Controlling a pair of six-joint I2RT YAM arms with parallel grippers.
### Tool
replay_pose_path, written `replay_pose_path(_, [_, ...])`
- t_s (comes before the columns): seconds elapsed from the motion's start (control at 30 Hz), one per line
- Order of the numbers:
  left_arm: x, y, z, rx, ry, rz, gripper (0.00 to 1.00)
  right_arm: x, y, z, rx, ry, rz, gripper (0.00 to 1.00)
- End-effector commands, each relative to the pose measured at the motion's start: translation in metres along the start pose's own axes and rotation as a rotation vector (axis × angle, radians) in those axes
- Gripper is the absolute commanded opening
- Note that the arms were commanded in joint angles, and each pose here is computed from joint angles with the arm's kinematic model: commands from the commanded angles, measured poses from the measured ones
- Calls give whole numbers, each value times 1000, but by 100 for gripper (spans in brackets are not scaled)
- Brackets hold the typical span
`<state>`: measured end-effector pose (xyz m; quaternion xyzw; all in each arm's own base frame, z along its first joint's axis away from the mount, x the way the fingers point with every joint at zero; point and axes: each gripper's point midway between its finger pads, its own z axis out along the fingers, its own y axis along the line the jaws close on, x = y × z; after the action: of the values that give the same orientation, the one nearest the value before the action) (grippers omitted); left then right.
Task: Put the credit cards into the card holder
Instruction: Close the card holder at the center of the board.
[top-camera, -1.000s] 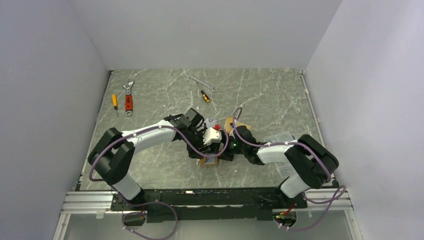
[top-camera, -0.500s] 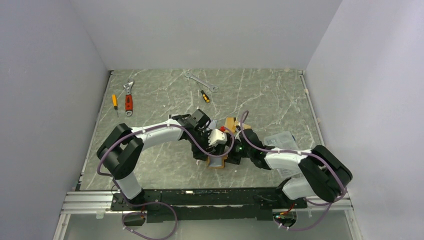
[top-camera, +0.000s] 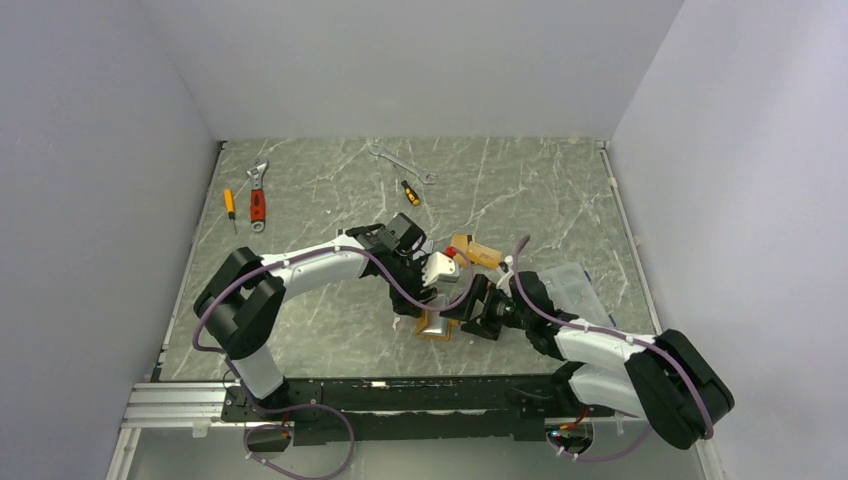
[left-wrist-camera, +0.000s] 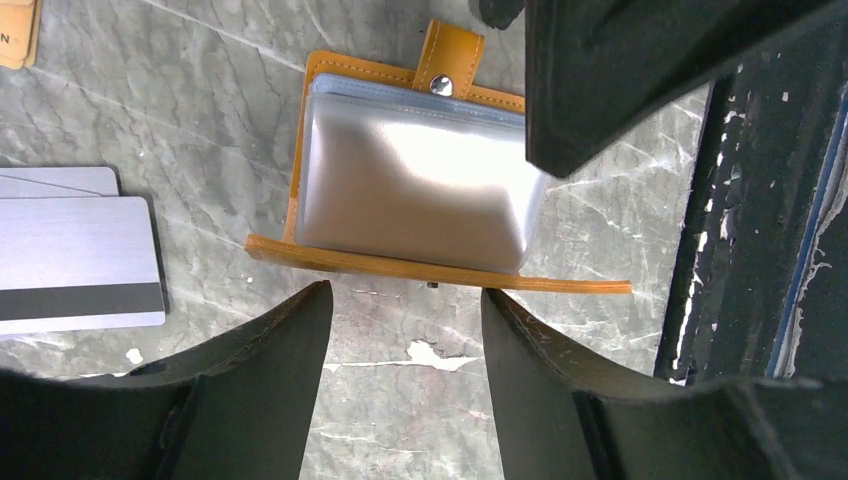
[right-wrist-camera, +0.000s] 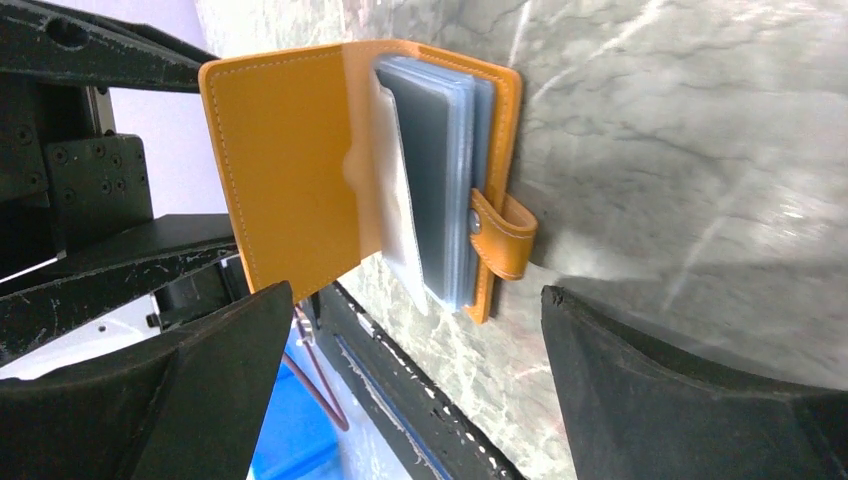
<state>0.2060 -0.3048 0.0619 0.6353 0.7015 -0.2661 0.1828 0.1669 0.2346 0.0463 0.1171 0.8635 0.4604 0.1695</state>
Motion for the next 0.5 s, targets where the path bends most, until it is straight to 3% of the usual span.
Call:
replay_pose_path(0.0, [-27, -5, -5, 28, -64, 29, 62, 8, -50, -14, 168, -27, 68, 95])
replay_pose_path(0.33, [-26, -14, 28, 85, -4, 64, 62, -17, -50, -36, 302, -116, 11, 61])
replay_pose_path(0.47, [-15, -5, 36, 49, 40, 82, 62, -22, -47, -38, 323, -111, -26, 58])
